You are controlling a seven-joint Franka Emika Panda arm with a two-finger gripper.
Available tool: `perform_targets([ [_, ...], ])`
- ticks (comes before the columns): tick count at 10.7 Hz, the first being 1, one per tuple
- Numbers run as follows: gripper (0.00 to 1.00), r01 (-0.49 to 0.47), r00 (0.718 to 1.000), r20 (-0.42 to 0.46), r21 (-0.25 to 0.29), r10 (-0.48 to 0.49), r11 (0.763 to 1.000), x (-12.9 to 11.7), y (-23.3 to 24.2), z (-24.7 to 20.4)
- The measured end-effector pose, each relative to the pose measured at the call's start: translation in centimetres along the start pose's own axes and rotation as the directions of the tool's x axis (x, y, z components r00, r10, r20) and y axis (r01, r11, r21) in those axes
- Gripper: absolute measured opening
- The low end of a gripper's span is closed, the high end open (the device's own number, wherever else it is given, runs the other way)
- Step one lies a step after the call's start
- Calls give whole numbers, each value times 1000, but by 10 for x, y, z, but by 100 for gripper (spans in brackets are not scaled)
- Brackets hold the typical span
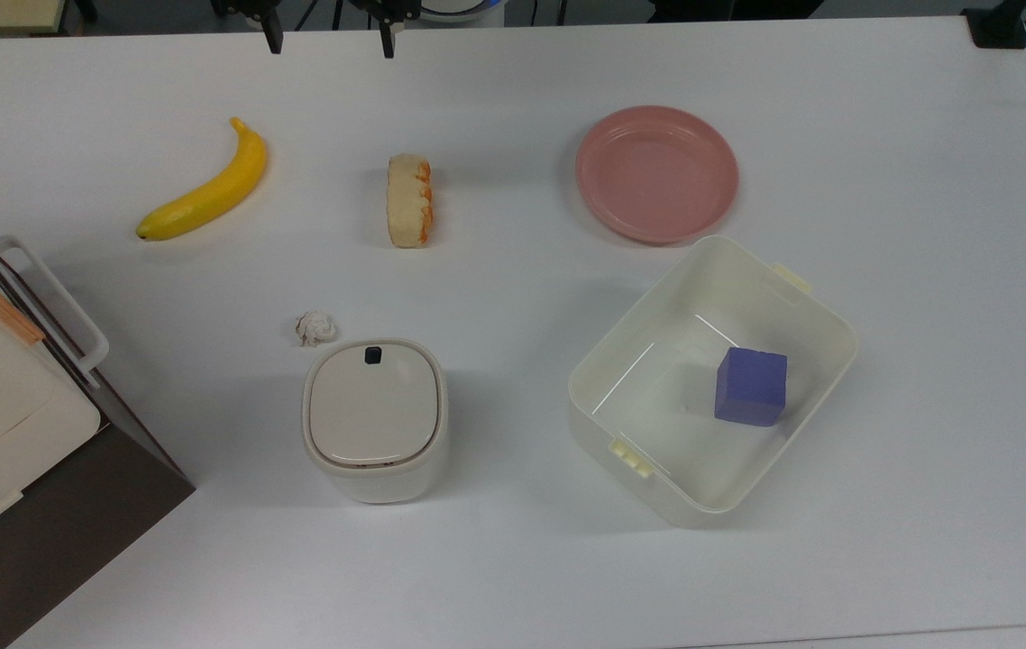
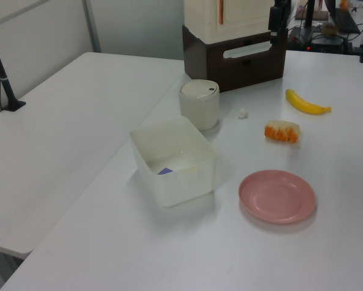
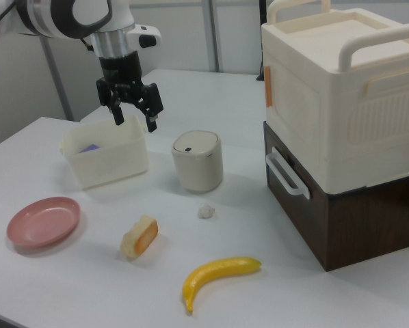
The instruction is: Open the trash can
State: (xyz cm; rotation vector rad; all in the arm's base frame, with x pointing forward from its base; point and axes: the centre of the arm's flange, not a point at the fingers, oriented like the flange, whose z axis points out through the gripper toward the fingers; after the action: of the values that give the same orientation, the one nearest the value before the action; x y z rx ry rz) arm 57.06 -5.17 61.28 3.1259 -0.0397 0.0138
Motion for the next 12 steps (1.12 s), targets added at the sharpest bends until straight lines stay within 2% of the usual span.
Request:
perform_targets([
  [10, 100, -1, 1000, -1, -1, 1, 1000, 1, 0, 1],
  [11, 93, 3, 1000, -2, -1, -3, 1000, 1, -2, 0],
  [12, 77, 11, 1000, -22, -2, -11, 1000, 3, -6, -1],
])
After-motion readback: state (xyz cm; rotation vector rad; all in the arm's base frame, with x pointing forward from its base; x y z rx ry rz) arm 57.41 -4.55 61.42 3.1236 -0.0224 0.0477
